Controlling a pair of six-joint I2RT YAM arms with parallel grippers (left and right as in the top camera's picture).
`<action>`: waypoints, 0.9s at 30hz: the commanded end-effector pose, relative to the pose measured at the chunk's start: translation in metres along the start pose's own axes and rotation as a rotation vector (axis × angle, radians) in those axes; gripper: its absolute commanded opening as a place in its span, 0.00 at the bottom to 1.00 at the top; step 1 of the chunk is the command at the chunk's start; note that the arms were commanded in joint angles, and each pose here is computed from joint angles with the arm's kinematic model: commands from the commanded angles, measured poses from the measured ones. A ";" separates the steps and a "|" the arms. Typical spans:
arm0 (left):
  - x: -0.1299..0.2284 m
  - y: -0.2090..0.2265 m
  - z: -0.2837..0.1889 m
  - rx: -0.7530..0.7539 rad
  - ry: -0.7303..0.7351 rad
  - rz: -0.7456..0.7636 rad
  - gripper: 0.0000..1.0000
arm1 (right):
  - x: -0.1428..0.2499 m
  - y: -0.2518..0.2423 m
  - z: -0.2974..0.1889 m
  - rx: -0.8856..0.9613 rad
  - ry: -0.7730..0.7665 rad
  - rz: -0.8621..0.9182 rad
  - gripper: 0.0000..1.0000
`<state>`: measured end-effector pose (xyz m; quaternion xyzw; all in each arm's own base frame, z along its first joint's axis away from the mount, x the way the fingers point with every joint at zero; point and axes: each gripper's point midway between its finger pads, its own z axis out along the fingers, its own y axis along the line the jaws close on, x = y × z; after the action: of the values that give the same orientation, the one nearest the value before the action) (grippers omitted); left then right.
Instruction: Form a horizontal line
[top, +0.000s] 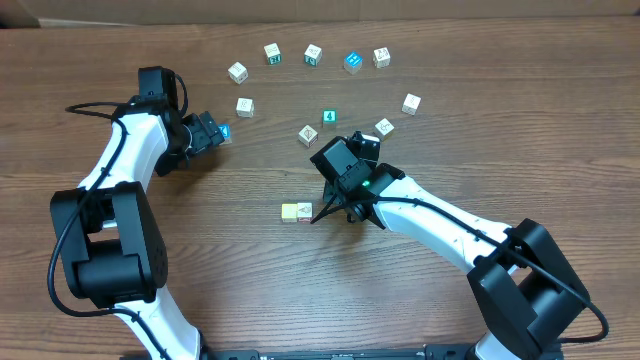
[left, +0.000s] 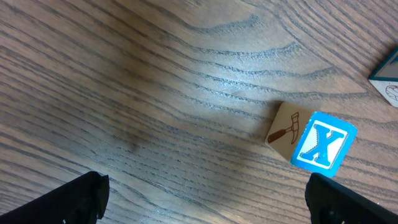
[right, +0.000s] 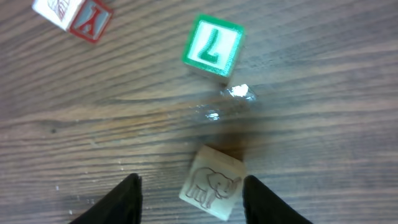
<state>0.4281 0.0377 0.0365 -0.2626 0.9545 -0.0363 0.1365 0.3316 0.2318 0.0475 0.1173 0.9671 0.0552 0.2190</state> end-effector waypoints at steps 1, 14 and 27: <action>-0.004 -0.004 0.001 -0.001 -0.010 0.008 1.00 | -0.001 -0.011 0.003 0.040 -0.024 0.123 0.45; -0.004 -0.004 0.001 -0.001 -0.010 0.008 1.00 | 0.000 -0.013 0.009 0.044 -0.041 0.147 0.45; -0.004 -0.004 0.001 -0.001 -0.010 0.008 0.99 | 0.005 -0.015 0.019 0.060 -0.025 0.140 0.44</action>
<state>0.4282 0.0378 0.0365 -0.2626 0.9545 -0.0362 0.1367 0.3320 0.2240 0.0317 0.1848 0.9560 0.0503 0.2221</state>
